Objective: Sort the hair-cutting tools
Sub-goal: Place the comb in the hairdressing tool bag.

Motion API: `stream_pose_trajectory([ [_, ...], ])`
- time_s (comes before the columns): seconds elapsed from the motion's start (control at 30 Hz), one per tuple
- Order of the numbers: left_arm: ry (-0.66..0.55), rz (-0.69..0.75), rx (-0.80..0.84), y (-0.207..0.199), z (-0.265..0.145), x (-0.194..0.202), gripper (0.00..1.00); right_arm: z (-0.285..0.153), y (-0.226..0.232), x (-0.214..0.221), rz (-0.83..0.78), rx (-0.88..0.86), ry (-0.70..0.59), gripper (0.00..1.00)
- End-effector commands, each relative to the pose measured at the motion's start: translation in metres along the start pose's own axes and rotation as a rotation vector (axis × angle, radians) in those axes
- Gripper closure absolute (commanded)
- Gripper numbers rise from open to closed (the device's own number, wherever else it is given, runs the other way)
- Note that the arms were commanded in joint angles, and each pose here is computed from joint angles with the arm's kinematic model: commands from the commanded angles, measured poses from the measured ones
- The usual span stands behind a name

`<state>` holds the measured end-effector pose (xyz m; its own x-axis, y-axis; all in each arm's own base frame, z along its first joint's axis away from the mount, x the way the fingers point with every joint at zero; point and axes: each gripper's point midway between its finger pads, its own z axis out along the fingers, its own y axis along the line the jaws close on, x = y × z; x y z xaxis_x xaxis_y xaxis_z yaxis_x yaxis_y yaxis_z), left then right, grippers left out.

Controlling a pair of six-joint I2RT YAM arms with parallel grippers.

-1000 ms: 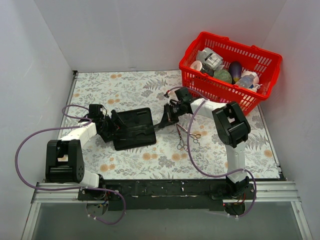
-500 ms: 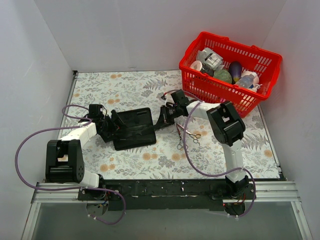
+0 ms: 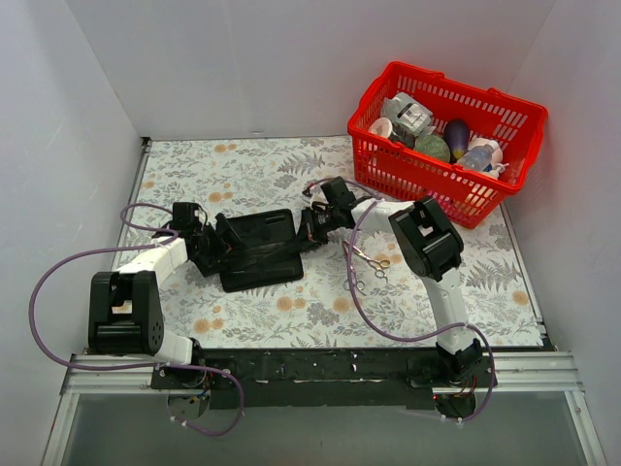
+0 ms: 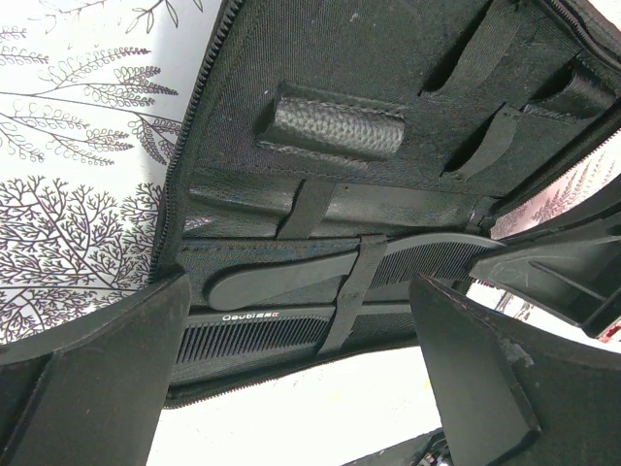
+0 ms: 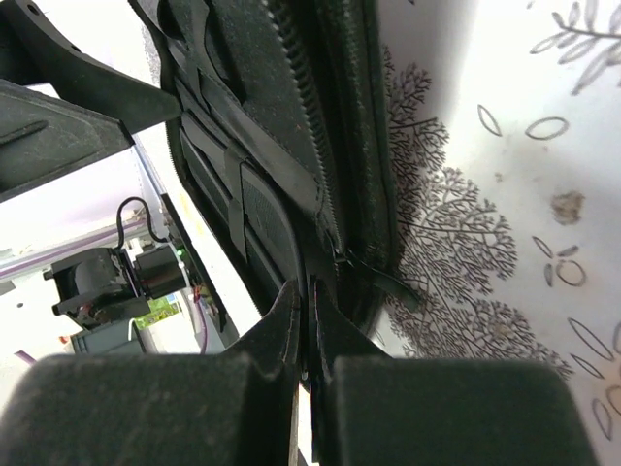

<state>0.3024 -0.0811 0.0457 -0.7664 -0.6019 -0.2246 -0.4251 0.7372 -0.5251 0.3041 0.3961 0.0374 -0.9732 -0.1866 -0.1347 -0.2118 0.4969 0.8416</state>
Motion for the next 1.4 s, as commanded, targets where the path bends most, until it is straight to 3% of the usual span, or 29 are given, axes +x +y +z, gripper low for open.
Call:
stream_pose_trajectory([
  [0.0, 0.036, 0.004, -0.043, 0.018, 0.007, 0.015, 0.02, 0.015, 0.006, -0.019, -0.045, 0.021, -0.075, 0.99],
  [0.5, 0.014, 0.007, -0.039, 0.015, 0.004, 0.01, 0.02, 0.015, 0.002, -0.002, 0.061, 0.081, -0.188, 0.99],
  [0.73, 0.001, 0.008, -0.042, 0.015, 0.002, 0.008, 0.02, 0.028, 0.008, 0.011, 0.082, 0.085, -0.174, 0.99],
  [1.13, -0.184, 0.019, -0.051, 0.004, -0.027, -0.023, 0.02, 0.026, -0.001, 0.022, 0.096, 0.115, -0.181, 0.99],
  [1.37, -0.185, 0.024, -0.039, 0.002, -0.027, -0.023, 0.02, 0.027, -0.001, 0.02, 0.096, 0.116, -0.189, 0.99],
])
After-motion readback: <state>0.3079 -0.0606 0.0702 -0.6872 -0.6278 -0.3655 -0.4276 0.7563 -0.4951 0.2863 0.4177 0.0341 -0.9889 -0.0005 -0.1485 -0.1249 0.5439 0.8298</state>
